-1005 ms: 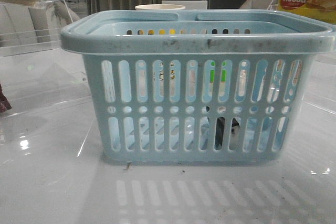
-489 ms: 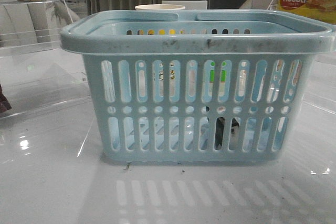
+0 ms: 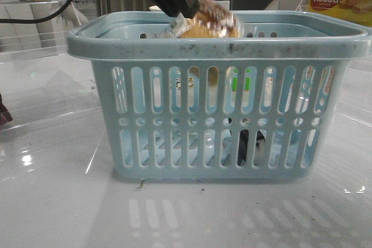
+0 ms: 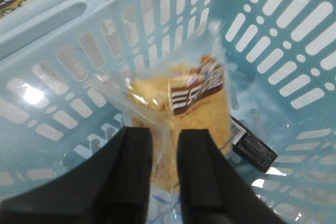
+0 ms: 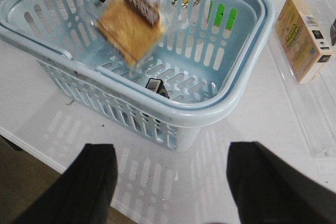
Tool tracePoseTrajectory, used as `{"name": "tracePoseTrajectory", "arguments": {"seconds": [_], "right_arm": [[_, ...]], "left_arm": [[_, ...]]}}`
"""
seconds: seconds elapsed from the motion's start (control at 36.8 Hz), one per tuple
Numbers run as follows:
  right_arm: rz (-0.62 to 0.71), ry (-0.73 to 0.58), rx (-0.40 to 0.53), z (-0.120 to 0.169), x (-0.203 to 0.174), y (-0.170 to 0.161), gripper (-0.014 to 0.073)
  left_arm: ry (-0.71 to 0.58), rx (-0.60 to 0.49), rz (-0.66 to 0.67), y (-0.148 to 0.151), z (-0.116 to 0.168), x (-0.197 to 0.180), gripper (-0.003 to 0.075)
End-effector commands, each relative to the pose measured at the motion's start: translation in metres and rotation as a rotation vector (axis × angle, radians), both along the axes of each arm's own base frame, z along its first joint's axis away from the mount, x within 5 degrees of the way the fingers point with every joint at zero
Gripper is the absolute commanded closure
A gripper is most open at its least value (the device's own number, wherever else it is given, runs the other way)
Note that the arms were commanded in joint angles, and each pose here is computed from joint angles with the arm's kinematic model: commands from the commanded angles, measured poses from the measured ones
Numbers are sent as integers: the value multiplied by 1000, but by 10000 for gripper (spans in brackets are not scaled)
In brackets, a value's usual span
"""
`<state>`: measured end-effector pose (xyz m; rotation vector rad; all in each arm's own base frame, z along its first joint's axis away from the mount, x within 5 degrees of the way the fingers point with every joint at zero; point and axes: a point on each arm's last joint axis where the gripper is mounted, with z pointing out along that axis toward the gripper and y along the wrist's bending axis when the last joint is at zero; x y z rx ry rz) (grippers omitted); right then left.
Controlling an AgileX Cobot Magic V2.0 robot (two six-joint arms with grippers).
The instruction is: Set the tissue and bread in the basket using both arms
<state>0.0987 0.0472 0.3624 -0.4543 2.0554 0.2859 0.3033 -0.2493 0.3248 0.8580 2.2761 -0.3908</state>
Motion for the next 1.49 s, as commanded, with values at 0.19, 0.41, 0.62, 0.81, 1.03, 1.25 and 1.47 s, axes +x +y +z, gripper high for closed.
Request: {"name": "tracePoseTrajectory", "arguments": {"seconds": [0.19, 0.41, 0.62, 0.81, 1.03, 1.25, 1.47], "right_arm": [[1, -92, 23, 13, 2, 0, 46], [1, -92, 23, 13, 2, 0, 46], [1, -92, 23, 13, 2, 0, 46], [1, -92, 23, 13, 2, 0, 46], [1, -92, 23, 13, 2, 0, 46], [1, -92, 23, 13, 2, 0, 46], [0, -100, 27, 14, 2, 0, 46]], "left_arm": [[-92, -83, -3, 4, 36, -9, 337], [-215, -84, -9, 40, 94, -47, 337], [-362, -187, -1, 101, 132, -123, 337], [-403, -220, 2, 148, 116, -180, 337], [-405, -222, 2, 186, 69, -228, 337], [-366, -190, 0, 199, 22, -244, 337], [-335, -166, -2, 198, 9, -243, 337]]}}
